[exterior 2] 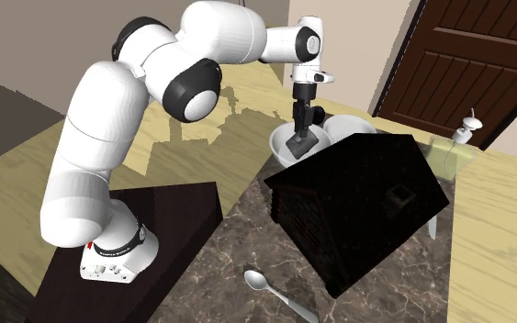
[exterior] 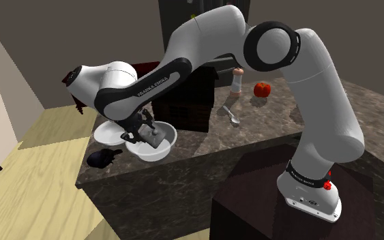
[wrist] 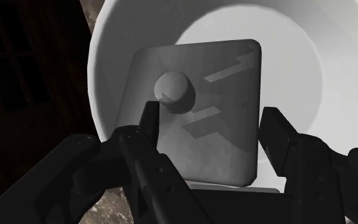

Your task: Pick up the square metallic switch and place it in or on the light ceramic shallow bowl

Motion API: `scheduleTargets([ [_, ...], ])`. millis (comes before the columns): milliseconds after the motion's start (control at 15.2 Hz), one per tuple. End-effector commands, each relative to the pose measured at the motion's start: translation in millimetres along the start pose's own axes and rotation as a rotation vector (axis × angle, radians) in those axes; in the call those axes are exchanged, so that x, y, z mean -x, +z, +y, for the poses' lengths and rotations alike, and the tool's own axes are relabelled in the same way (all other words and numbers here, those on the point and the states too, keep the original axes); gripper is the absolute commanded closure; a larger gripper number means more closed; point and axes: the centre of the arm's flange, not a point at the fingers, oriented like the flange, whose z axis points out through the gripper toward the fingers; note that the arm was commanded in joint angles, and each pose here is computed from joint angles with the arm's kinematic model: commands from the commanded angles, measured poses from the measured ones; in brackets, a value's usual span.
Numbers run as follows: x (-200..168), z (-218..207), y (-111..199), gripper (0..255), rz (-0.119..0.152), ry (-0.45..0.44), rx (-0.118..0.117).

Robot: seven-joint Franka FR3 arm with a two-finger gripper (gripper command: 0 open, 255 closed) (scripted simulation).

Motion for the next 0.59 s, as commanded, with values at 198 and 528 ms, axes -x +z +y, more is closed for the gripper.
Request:
scheduleTargets([
  [198,0.0,0.1,-0.1,0,0.0,0.0,0.0],
  [528,0.0,0.0,-13.3,0,0.0,0.0,0.0],
])
